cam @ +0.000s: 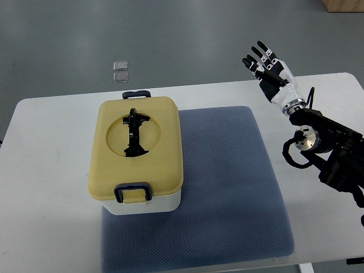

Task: Open white storage box with right hand

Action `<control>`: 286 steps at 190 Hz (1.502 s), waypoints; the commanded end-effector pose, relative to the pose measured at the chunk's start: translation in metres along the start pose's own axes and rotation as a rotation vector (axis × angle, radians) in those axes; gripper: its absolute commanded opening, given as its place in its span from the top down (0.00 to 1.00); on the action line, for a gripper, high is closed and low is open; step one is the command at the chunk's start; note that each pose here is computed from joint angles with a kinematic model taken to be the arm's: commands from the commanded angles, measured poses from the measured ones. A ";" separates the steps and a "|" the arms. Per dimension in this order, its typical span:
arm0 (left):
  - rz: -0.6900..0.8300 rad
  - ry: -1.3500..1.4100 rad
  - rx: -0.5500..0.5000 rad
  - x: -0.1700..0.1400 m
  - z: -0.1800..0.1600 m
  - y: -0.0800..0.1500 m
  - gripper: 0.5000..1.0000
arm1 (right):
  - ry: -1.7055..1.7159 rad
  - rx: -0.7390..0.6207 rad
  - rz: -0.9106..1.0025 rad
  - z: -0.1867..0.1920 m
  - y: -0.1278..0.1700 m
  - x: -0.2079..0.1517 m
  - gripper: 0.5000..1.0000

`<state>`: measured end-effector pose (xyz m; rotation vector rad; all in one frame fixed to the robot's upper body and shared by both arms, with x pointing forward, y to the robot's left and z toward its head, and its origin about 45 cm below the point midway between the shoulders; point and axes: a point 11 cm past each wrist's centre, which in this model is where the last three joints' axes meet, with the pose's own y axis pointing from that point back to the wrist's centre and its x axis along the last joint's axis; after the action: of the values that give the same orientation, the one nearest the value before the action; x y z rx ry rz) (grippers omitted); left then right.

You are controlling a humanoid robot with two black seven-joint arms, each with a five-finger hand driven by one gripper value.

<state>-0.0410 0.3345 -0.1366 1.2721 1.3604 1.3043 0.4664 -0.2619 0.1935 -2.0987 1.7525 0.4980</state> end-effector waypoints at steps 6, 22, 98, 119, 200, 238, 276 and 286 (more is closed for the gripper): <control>-0.001 -0.003 0.000 0.000 0.000 0.000 0.00 | 0.000 0.002 -0.001 -0.001 -0.001 -0.001 0.14; -0.003 -0.002 0.000 -0.001 0.000 0.000 0.00 | 0.001 0.002 -0.003 -0.001 -0.001 -0.001 0.14; -0.003 -0.001 -0.001 -0.001 0.001 0.000 0.00 | 0.003 0.004 0.001 -0.003 -0.001 0.001 0.14; -0.002 0.000 0.000 -0.001 0.000 0.000 0.00 | 0.003 0.004 0.000 -0.003 -0.001 0.000 0.14; 0.000 0.000 0.000 0.000 0.000 0.000 0.00 | 0.012 0.002 0.003 -0.003 -0.002 0.001 0.14; 0.000 0.000 0.000 0.000 0.000 0.000 0.00 | 0.081 0.012 -0.061 -0.015 -0.013 -0.017 0.14; 0.000 0.000 0.000 0.000 0.000 0.000 0.00 | 0.377 0.074 -0.301 -0.054 -0.040 -0.075 0.14; 0.000 0.000 0.000 0.000 0.000 0.000 0.00 | 0.480 0.086 -0.379 -0.064 -0.045 -0.092 0.14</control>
<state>-0.0406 0.3342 -0.1367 1.2709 1.3603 1.3038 0.4920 -0.2277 0.2621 -2.3923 1.6132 0.0730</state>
